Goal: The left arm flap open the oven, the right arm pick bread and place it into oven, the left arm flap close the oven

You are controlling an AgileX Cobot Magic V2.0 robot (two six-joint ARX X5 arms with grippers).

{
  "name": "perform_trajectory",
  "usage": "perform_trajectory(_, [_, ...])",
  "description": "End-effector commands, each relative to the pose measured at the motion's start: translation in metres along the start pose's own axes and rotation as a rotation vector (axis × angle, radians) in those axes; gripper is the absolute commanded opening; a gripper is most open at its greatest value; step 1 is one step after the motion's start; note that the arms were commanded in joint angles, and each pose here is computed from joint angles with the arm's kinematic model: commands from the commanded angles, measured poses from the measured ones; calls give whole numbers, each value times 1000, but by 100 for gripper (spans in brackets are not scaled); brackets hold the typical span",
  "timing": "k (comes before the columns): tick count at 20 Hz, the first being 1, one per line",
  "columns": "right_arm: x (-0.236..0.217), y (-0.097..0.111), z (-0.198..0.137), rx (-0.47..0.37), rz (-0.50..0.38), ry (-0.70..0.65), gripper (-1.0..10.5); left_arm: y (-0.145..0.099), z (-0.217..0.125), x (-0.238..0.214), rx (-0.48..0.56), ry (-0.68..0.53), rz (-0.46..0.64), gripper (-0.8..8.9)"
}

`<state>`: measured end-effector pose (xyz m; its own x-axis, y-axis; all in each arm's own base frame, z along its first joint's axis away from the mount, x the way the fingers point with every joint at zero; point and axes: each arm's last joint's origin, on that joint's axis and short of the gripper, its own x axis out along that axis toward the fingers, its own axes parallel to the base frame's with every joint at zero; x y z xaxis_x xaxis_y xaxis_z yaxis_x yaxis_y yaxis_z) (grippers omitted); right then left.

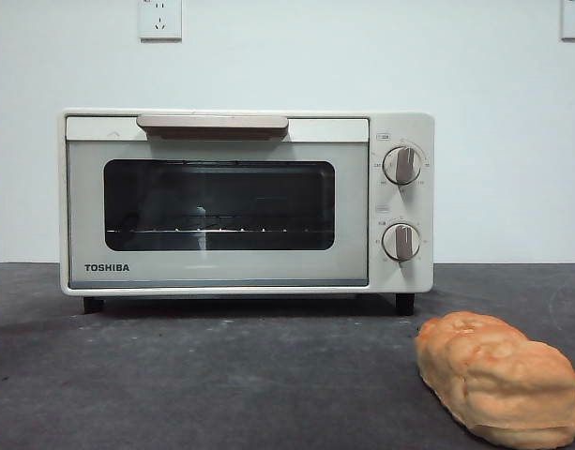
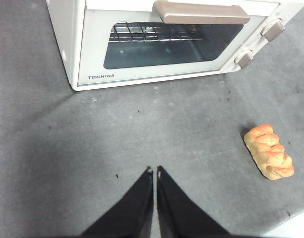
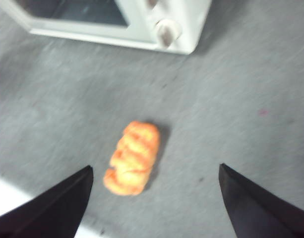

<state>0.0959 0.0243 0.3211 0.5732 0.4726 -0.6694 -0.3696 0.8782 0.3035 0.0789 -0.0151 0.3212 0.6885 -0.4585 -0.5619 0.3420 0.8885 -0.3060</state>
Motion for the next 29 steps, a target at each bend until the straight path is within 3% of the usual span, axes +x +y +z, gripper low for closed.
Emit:
perform_trajectory(1, [10, 1, 3, 44, 48, 42, 407, -2, 5, -3, 20, -20, -8, 16])
perform_trajectory(10, [84, -1, -29, 145, 130, 107, 407, -2, 5, -3, 21, -22, -8, 16])
perform_trajectory(17, [124, 21, -51, 98, 48, 114, 427, -2, 5, -3, 21, -22, -8, 16])
perform_trajectory(22, [152, 34, -54, 56, -91, 105, 429, -2, 5, -3, 21, -23, -8, 16])
perform_trajectory(29, [185, 40, -56, 46, -106, 139, 429, -2, 5, -3, 22, -23, -9, 16])
